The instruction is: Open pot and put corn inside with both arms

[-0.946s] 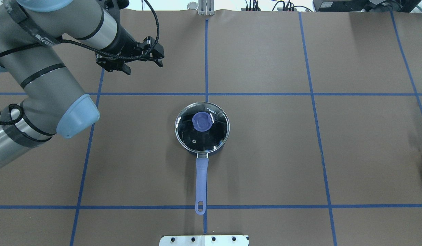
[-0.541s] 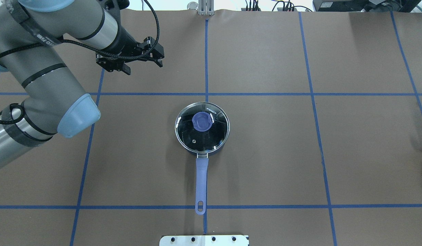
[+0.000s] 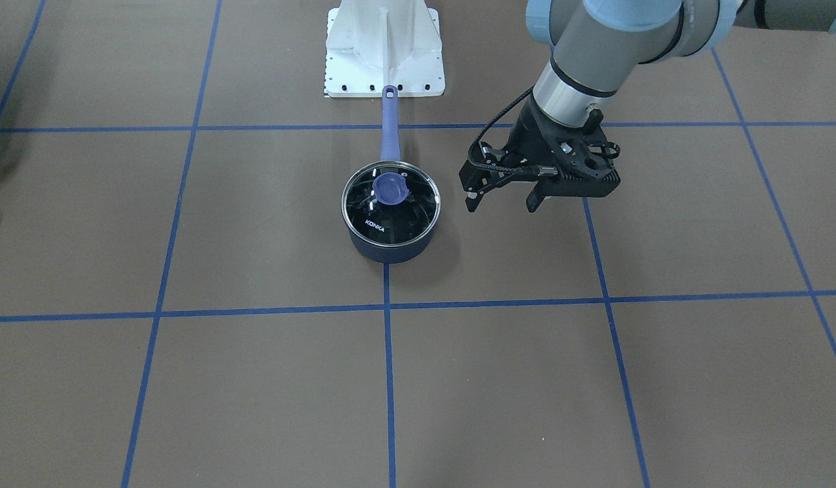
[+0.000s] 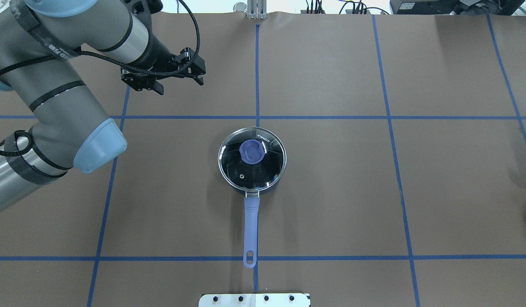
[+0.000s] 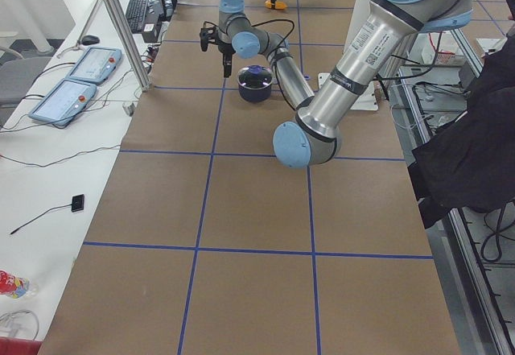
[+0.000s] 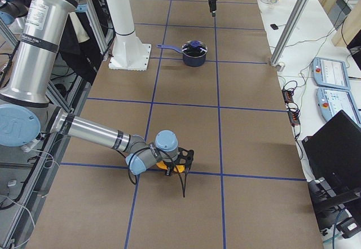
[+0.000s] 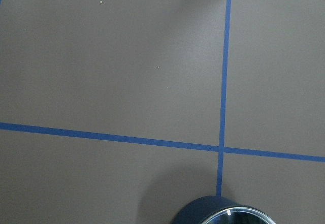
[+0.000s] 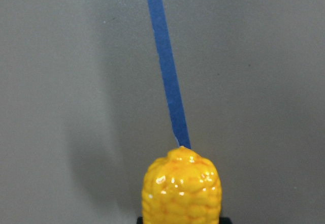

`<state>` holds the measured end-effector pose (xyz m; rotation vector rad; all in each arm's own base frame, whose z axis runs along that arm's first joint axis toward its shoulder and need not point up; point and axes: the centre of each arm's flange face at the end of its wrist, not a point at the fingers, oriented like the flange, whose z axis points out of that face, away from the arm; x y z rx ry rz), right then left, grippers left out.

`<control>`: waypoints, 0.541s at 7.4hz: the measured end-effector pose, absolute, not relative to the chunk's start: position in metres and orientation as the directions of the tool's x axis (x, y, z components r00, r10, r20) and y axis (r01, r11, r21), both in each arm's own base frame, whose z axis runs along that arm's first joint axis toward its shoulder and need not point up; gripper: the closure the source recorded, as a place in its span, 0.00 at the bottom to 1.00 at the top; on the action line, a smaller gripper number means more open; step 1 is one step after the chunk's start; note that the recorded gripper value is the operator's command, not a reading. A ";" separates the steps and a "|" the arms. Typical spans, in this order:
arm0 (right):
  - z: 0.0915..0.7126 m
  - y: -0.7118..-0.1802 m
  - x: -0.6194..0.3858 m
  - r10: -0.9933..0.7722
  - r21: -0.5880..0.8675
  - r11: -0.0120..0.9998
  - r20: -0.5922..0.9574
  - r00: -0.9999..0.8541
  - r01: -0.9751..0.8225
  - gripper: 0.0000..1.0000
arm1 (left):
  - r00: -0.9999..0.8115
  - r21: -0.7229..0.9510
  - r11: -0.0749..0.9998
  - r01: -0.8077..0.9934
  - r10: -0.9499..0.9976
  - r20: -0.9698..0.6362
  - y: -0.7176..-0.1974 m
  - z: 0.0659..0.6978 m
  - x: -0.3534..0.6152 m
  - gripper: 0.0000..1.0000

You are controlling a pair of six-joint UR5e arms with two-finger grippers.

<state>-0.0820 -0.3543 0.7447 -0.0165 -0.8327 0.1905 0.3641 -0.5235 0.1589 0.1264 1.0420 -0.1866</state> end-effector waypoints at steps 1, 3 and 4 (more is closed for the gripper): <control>0.736 -0.358 -0.082 0.171 -0.091 0.984 0.751 0.638 -0.157 0.83 | 0.497 0.017 0.977 0.211 -0.092 -0.863 -0.522 0.155 0.374 0.03; 0.718 -0.381 -0.079 0.188 -0.104 0.980 0.774 0.605 -0.172 0.84 | 0.512 0.010 0.976 0.217 -0.105 -0.853 -0.514 0.138 0.405 0.03; 0.702 -0.405 -0.080 0.200 -0.112 0.977 0.782 0.590 -0.182 0.84 | 0.519 0.007 0.975 0.220 -0.111 -0.847 -0.508 0.133 0.420 0.03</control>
